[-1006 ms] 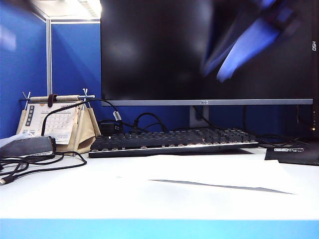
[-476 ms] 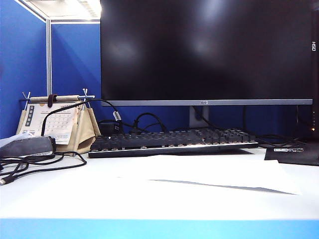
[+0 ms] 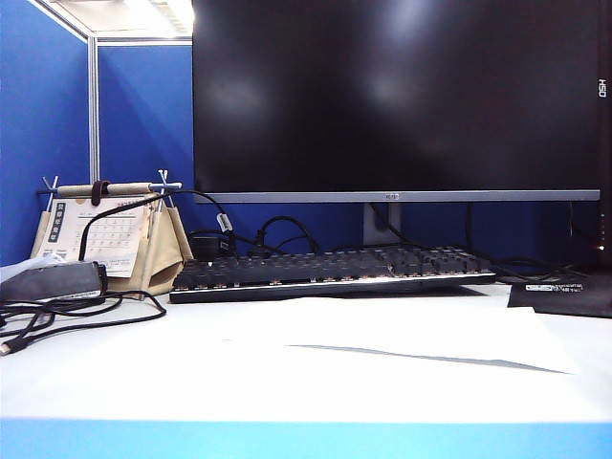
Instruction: Put a wrinkled paper upside down.
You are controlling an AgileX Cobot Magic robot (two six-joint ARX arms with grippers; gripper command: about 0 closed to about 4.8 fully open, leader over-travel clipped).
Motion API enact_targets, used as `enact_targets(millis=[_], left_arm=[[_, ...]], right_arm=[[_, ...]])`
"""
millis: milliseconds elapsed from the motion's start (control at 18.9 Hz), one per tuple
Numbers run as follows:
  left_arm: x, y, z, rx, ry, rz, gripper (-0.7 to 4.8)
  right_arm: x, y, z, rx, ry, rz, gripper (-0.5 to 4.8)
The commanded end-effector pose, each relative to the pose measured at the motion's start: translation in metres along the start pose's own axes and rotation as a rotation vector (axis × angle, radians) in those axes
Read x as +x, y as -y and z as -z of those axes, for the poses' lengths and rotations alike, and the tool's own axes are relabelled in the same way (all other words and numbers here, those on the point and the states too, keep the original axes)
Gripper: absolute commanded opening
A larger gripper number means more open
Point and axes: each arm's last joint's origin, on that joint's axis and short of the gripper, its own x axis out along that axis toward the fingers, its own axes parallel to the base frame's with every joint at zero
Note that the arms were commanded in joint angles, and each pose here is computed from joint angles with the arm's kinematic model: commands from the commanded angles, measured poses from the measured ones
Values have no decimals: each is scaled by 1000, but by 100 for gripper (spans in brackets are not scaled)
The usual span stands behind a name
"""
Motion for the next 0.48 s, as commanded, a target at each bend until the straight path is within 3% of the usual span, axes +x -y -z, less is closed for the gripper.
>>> enact_targets(millis=[53,318,476], left_arm=[[1,0,6,-3,-6,42,-6],[3,-5,24,5,-63,-48,-6],[2,-6,26,7,-85,-61,-5]], right_arm=[[6,0,15,-23,-26,20,10],[16,0,51,-95,-124,43,-5],[17,0,56,-102,-138,45,-5]])
